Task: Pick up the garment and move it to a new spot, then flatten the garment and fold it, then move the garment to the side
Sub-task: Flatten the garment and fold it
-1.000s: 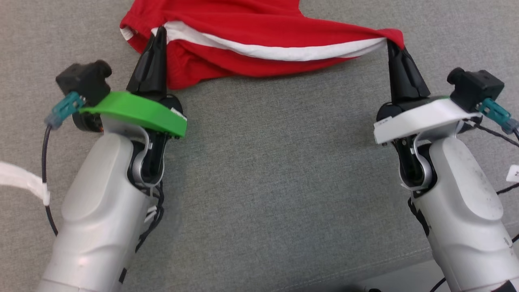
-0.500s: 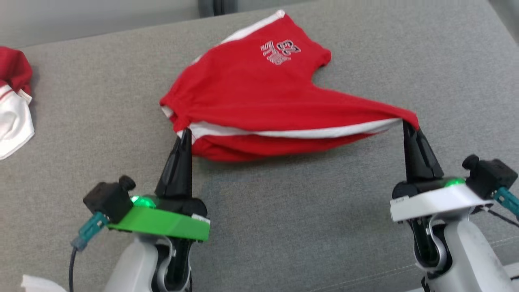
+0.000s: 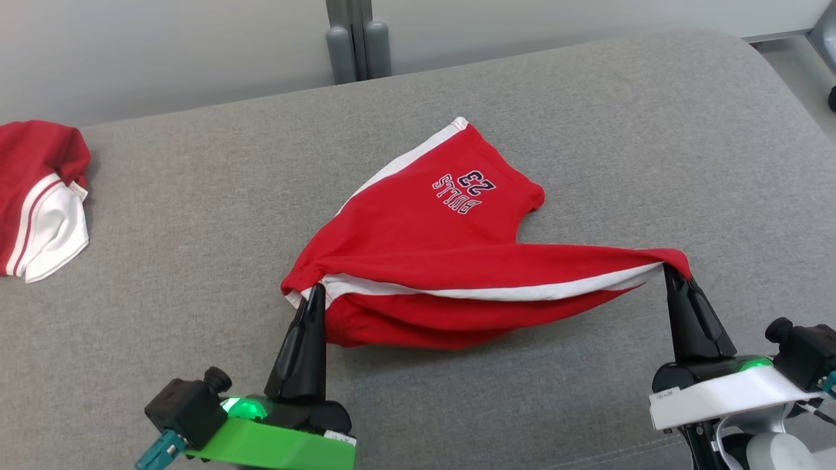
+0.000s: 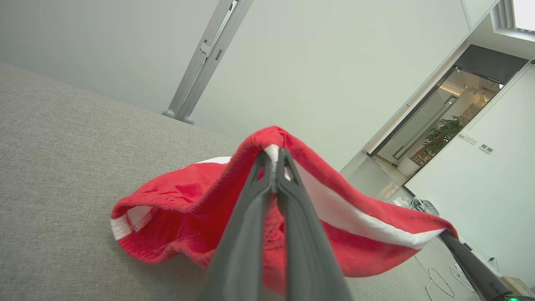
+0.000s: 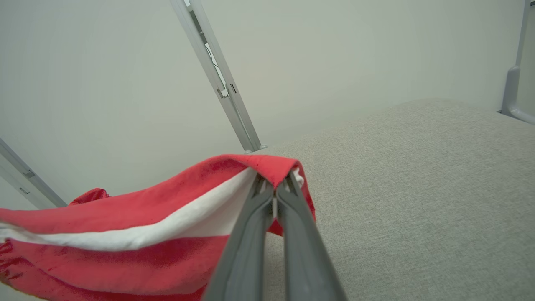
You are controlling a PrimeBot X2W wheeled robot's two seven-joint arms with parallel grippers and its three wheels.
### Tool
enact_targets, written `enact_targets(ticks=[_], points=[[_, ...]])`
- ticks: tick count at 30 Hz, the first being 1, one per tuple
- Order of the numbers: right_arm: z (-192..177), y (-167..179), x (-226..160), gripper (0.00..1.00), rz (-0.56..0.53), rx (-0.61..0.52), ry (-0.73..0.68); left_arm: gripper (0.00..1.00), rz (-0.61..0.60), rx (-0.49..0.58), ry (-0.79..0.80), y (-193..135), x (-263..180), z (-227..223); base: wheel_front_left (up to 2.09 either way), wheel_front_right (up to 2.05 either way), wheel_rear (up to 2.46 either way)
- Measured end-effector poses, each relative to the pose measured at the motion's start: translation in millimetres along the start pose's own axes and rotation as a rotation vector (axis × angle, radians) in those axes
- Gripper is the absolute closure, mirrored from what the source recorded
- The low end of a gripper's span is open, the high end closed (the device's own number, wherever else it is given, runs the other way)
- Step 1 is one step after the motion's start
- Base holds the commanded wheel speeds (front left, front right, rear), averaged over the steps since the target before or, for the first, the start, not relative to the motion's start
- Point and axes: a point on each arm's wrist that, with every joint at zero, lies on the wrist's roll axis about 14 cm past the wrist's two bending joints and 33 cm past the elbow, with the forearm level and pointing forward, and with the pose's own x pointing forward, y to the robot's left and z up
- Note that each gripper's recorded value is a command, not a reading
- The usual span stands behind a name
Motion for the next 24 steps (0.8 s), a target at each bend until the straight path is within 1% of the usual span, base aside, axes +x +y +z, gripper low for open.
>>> enact_targets(ticks=[2,4,9,13,18,24], points=[[-6.1,0.0,4.8,1.00,0.002,0.001,0.021,1.00,0.018,-0.005,0.013,4.9,-0.8,-5.0,0.00,0.00,0.00],[-12.3,-0.9,15.1,1.00,0.013,-0.021,0.044,1.00,0.038,-0.005,0.026,11.4,-1.0,-10.1,0.00,0.00,0.00],[-33.4,-3.5,41.8,1.00,0.031,-0.029,0.107,1.00,0.120,-0.033,0.083,35.0,-2.2,-29.5,0.00,0.00,0.00],[-43.0,-3.3,74.3,1.00,0.065,-0.070,0.140,1.00,0.194,-0.066,0.110,56.7,3.1,-39.0,0.00,0.00,0.00],[-57.2,8.5,119.6,1.00,0.120,-0.098,0.188,1.00,0.284,-0.098,0.104,83.5,17.0,-38.9,0.00,0.00,0.00],[-84.4,12.5,164.4,1.00,0.145,-0.115,0.288,1.00,0.331,-0.111,0.102,101.0,39.0,-36.6,0.00,0.00,0.00]])
